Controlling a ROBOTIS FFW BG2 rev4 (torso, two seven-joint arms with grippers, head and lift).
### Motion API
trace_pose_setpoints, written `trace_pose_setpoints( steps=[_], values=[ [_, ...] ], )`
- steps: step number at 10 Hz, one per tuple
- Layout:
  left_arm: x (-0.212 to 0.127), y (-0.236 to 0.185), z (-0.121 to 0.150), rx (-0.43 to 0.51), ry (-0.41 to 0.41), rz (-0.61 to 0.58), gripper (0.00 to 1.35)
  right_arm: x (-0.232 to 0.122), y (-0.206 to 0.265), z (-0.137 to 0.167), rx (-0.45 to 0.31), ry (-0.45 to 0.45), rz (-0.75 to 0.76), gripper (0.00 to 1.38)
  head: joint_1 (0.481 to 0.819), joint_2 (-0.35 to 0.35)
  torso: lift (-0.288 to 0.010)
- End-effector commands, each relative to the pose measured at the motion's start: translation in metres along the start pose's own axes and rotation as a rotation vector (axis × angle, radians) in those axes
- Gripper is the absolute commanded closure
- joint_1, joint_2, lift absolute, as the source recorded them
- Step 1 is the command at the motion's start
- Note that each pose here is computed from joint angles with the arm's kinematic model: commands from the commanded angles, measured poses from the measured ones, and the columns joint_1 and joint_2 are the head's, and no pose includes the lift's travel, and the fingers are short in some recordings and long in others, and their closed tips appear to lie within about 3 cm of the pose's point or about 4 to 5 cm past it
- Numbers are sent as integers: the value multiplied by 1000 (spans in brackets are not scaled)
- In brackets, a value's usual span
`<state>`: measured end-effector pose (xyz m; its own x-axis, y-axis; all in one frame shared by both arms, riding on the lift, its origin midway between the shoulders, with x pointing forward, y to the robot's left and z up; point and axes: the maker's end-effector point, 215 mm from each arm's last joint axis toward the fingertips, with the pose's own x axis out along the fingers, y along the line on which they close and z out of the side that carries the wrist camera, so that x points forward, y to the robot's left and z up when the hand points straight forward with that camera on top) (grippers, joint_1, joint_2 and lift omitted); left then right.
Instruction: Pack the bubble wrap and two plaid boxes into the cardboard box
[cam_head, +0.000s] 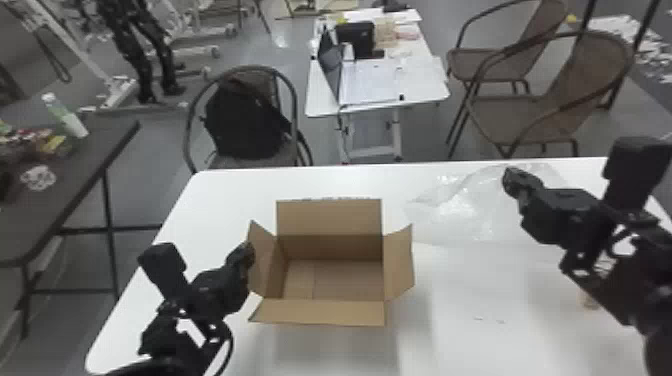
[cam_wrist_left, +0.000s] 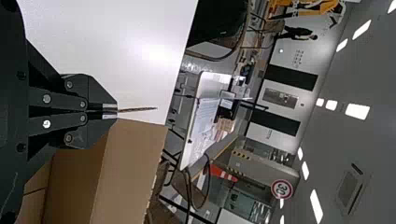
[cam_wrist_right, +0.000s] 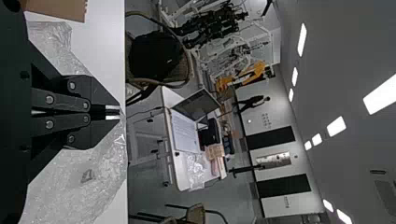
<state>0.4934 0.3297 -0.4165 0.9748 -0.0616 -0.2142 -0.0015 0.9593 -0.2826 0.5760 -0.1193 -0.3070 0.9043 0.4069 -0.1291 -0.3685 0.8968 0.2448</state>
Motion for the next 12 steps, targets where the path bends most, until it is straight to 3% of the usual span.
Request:
trace_pose_setpoints(
  steps=[1,6,9,12],
  values=[
    [1,-2,1,2,-1,-2,1220,7,15,28,-17,-35,47,1274,695,213,-38],
    [7,-8,2,17,3,-8,1220,25,76,87,-49,-93,200,1274,695,245,-37],
    [13,-17,1,23,11,-19,1220,25,98,123,-81,-145,247,1274,662,265,-37],
    [15,-19,2,28,13,-24,1220,53,130,79,3,-74,317,1274,656,278,-37]
  ],
)
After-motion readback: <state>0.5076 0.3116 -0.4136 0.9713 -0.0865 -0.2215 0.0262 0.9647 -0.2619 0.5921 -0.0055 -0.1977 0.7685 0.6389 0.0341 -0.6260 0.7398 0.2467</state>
